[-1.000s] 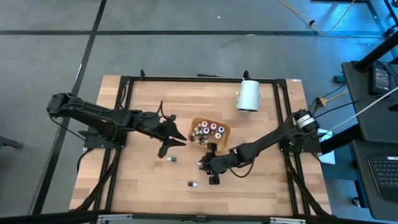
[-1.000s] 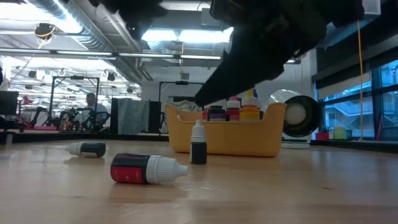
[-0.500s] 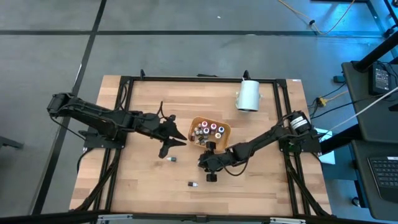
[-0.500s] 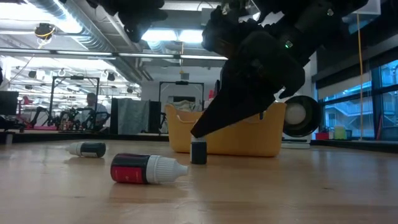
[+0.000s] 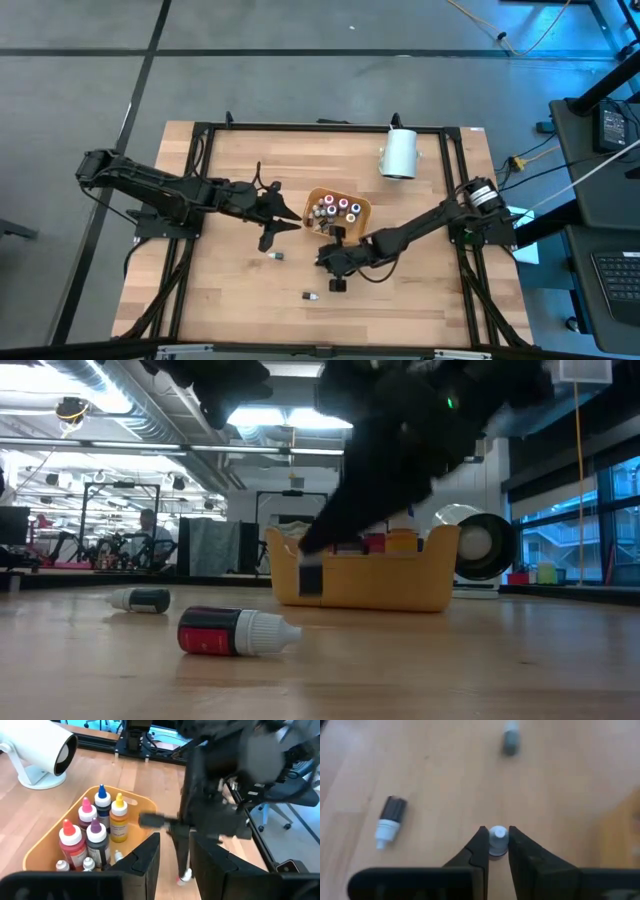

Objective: Pick & Place food coloring
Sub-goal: Put the small pink food coloring bottle into the yellow bin

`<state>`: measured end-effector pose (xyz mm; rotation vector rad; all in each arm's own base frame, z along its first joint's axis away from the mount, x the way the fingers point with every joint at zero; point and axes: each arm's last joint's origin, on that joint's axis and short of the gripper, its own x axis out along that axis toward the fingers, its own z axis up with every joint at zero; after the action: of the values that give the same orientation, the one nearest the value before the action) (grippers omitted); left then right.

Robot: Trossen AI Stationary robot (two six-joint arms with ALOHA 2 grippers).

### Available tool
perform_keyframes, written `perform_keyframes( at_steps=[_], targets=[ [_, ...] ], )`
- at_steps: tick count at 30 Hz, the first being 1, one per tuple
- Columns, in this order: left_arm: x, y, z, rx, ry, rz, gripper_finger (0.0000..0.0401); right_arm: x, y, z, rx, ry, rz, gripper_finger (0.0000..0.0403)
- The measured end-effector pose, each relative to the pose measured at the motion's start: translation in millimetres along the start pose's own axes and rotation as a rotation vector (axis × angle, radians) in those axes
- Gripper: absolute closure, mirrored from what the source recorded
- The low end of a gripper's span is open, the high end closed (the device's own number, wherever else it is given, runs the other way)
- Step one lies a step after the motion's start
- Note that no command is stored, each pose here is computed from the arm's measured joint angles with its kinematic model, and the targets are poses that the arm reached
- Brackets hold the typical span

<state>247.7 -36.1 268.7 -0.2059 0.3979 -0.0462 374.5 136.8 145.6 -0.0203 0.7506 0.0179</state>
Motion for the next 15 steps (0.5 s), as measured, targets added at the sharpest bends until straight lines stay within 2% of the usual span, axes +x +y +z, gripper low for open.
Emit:
perform_keyframes(
  at_steps=[4,7,15],
  targets=[
    [0,0,0,-0.003,0.0,0.0,0.0302,-25,-7,26,-0.017,0.028,-0.154,0.0351],
    [0,0,0,-0.003,0.0,0.001,0.0303,-41,-23,39,0.062,-0.044,-0.262,0.0351],
    [0,0,1,-0.003,-0.01,0.003,0.03,-43,-61,42,0.288,-0.095,-0.34,0.0351]
  ],
)
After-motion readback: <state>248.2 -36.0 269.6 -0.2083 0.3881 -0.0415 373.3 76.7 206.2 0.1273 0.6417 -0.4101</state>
